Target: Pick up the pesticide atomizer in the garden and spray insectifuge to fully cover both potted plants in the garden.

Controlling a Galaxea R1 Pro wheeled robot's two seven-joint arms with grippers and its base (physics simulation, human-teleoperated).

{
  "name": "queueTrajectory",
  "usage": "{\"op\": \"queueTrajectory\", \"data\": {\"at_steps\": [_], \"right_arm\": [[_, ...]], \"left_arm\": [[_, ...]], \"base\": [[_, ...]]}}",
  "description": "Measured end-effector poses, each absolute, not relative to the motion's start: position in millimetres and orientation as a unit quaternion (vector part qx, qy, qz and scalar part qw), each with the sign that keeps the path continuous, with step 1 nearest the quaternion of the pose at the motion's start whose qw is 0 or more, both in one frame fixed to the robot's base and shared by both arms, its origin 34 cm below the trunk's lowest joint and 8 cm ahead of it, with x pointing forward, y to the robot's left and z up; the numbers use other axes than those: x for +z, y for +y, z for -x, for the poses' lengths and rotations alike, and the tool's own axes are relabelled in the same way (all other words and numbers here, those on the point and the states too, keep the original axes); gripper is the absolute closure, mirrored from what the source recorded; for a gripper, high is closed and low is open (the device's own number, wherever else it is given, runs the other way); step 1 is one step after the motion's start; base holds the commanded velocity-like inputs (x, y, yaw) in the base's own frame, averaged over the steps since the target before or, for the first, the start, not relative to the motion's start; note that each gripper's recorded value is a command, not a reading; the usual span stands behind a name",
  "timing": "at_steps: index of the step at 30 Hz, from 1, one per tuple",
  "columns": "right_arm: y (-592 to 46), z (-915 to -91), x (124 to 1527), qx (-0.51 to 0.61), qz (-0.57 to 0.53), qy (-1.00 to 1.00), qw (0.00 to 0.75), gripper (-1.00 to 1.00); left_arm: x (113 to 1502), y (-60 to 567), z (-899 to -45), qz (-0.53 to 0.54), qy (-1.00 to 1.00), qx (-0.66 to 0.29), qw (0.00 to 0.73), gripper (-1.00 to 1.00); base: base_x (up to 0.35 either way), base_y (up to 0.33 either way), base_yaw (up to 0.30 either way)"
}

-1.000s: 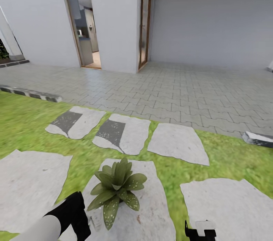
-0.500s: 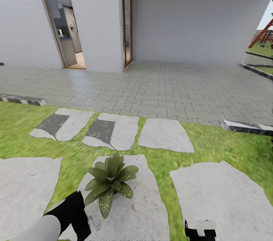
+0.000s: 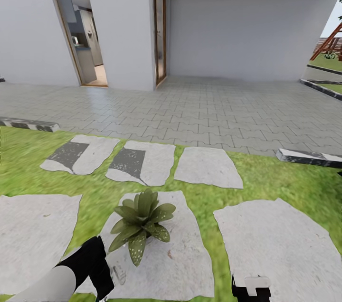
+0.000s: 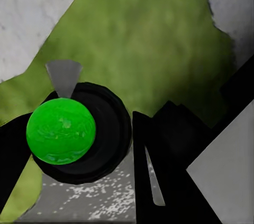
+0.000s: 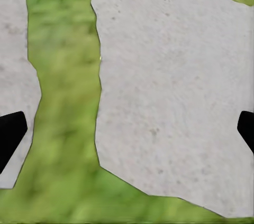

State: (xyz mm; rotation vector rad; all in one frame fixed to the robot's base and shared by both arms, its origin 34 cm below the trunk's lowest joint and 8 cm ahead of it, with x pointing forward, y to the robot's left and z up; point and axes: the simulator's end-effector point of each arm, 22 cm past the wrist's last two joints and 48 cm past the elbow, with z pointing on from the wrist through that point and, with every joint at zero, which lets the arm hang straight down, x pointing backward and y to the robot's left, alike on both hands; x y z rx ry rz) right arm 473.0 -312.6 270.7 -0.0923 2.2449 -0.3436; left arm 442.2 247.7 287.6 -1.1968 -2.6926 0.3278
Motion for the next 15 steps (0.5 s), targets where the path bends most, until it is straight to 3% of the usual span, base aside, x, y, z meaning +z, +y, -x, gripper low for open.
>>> {"op": "queueTrajectory", "data": {"at_steps": [15], "right_arm": [[-302,-475,271,-0.128,0.041,0.896,0.423,-1.00]], "left_arm": [[381,214,-536,0.446,-0.880,0.157,0.054,1.00]], "base": [[-0.006,0.004,0.000]]}}
